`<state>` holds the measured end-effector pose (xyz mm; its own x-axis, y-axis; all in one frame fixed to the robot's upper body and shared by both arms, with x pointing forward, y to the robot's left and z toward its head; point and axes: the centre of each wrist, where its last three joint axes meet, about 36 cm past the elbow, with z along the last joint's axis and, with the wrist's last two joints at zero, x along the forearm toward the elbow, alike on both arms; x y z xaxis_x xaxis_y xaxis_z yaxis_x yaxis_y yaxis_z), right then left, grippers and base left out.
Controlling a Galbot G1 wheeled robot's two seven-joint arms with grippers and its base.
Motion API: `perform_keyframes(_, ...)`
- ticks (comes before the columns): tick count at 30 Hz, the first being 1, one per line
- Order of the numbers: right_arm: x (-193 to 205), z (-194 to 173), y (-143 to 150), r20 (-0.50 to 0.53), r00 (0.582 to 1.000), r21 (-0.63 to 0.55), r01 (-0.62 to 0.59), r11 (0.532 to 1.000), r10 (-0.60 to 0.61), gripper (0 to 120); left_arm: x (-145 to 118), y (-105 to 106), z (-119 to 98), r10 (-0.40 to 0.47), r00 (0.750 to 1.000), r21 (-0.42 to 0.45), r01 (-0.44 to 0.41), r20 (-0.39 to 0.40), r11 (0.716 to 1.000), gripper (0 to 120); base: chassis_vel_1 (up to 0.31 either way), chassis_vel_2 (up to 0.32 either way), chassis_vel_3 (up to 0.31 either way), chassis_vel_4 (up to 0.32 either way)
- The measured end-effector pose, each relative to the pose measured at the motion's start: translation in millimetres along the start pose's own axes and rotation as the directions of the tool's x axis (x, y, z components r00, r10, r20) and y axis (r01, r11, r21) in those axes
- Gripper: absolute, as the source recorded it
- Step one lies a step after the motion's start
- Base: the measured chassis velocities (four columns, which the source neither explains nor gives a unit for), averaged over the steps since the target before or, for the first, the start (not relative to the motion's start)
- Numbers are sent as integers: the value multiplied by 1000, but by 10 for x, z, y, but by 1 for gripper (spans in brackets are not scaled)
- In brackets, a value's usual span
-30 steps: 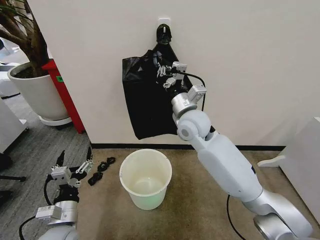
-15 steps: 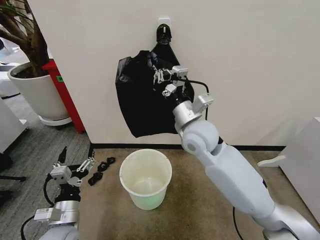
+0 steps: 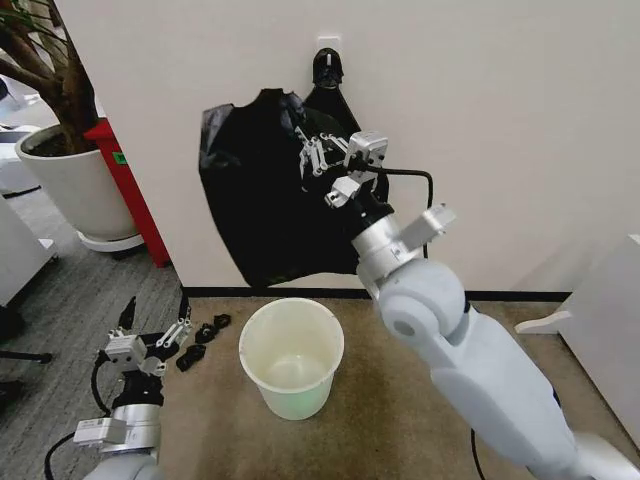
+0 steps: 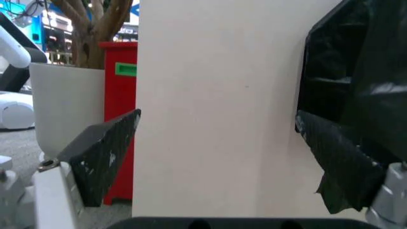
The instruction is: Place the garbage bag over the trash bin.
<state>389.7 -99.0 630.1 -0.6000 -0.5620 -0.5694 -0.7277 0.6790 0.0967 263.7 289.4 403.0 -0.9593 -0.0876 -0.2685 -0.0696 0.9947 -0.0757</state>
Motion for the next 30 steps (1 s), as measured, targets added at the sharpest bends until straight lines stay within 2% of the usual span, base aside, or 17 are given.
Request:
perform_keyframes(7, 140, -91, 166, 12, 999, -18, 51, 999, -51, 0, 17, -15, 9, -2, 1000, -8, 2, -3, 1000, 96, 0, 0, 0, 0)
perform_keyframes(30, 182, 416, 483, -42, 998, -76, 50, 996, -54, 0, 64, -26, 8, -13, 1000, -28, 13, 4, 1000, 94, 0, 0, 0, 0)
